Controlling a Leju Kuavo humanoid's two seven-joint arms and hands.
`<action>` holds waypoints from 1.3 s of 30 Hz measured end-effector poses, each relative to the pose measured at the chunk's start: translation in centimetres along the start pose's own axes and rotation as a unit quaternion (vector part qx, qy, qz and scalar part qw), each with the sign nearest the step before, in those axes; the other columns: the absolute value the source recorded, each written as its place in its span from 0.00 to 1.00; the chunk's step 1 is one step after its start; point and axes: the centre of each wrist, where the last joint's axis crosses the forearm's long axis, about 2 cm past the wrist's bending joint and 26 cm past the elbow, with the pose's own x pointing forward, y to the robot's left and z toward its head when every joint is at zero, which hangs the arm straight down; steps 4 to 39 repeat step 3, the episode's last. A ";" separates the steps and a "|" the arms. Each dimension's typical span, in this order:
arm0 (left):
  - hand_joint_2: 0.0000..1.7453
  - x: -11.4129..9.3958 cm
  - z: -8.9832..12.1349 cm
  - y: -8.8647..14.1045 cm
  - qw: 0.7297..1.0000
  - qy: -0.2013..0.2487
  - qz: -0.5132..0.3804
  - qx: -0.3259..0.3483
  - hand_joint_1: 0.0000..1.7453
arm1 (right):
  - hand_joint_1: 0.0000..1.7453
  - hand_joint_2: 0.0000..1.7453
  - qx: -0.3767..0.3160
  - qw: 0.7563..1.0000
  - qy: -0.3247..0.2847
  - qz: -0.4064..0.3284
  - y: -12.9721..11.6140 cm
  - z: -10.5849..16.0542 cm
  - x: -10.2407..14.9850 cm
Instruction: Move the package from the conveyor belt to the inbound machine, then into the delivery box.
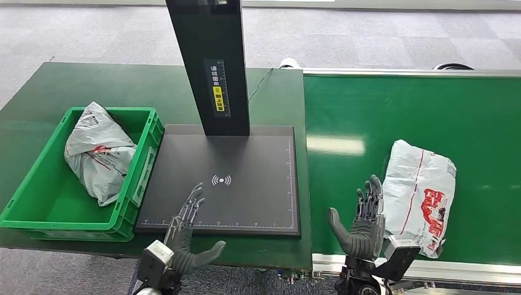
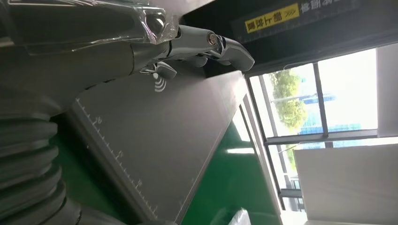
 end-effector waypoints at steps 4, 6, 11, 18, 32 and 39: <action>1.00 -0.1 0.3 -1.0 1.000 0.003 0.009 -0.011 0.00 | 0.00 1.00 0.008 1.000 0.002 -0.003 0.1 0.1 0.0; 1.00 -0.1 0.3 -1.0 1.000 0.003 0.009 -0.011 0.00 | 0.00 1.00 0.008 1.000 0.002 -0.003 0.1 0.1 0.0; 1.00 -0.1 0.3 -1.0 1.000 0.003 0.009 -0.011 0.00 | 0.00 1.00 0.008 1.000 0.002 -0.003 0.1 0.1 0.0; 1.00 -0.1 0.3 -1.0 1.000 0.003 0.009 -0.011 0.00 | 0.00 1.00 0.008 1.000 0.002 -0.003 0.1 0.1 0.0; 1.00 -0.1 0.3 -1.0 1.000 0.003 0.009 -0.011 0.00 | 0.00 1.00 0.008 1.000 0.002 -0.003 0.1 0.1 0.0; 1.00 -0.1 0.3 -1.0 1.000 0.003 0.009 -0.011 0.00 | 0.00 1.00 0.008 1.000 0.002 -0.003 0.1 0.1 0.0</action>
